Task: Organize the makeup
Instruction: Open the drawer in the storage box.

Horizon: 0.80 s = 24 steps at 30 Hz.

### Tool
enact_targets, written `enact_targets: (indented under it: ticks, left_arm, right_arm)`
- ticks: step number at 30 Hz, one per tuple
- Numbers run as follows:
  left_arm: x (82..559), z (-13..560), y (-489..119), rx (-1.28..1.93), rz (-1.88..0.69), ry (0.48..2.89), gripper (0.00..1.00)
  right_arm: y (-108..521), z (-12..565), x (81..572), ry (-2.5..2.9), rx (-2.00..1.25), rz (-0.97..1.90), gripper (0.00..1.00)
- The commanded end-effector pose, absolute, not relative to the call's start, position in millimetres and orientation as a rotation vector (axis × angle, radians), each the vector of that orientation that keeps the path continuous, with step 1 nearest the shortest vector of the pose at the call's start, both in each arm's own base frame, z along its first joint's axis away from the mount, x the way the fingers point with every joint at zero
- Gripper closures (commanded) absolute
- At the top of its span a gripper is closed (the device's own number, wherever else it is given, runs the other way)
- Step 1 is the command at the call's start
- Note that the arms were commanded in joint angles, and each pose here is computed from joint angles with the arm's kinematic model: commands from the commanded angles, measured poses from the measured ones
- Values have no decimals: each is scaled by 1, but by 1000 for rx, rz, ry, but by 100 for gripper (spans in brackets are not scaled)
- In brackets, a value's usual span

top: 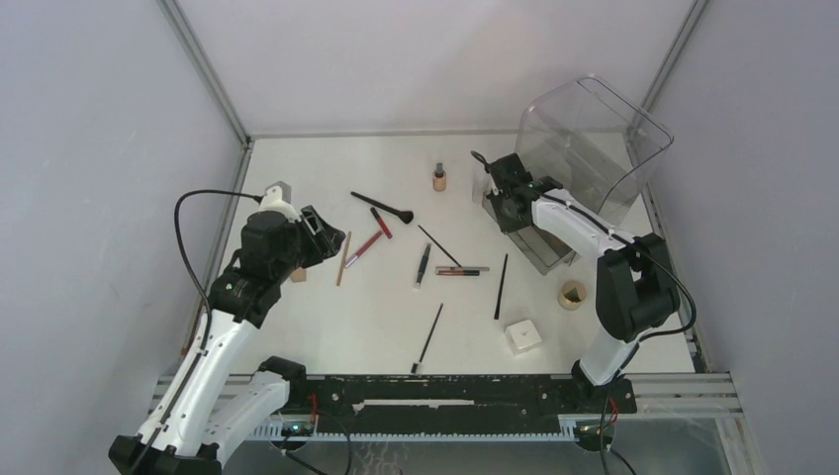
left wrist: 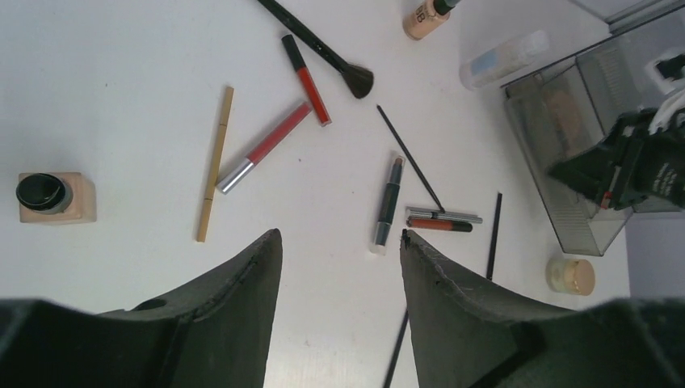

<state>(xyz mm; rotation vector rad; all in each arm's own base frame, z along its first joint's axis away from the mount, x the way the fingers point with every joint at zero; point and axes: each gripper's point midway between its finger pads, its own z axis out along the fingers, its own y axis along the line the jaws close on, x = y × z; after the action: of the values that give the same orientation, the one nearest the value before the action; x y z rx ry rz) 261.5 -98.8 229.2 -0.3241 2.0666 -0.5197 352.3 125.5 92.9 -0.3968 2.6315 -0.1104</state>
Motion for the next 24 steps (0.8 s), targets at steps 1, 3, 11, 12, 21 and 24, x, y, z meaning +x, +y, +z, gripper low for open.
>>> enact_targets:
  ticks: [1, 3, 11, 12, 21, 24]
  left_arm:
    - [268, 228, -90, -307, -446, 2053, 40]
    - [270, 227, -85, -315, -413, 2054, 40]
    - [272, 224, -84, -319, -403, 2059, 40]
    - [272, 222, -84, -319, -402, 2063, 40]
    - [274, 218, -84, -323, -393, 2072, 40]
    - [274, 216, -84, -321, -393, 2078, 40]
  right_arm:
    - [130, 108, 374, 2548, -283, -123, 95]
    - [129, 109, 375, 2542, -255, -125, 96]
    - [135, 108, 374, 2545, -296, -100, 97]
    - [135, 107, 373, 2552, -319, -96, 96]
    - [134, 109, 363, 2549, -585, -82, 98]
    - [127, 109, 362, 2549, -642, -99, 100]
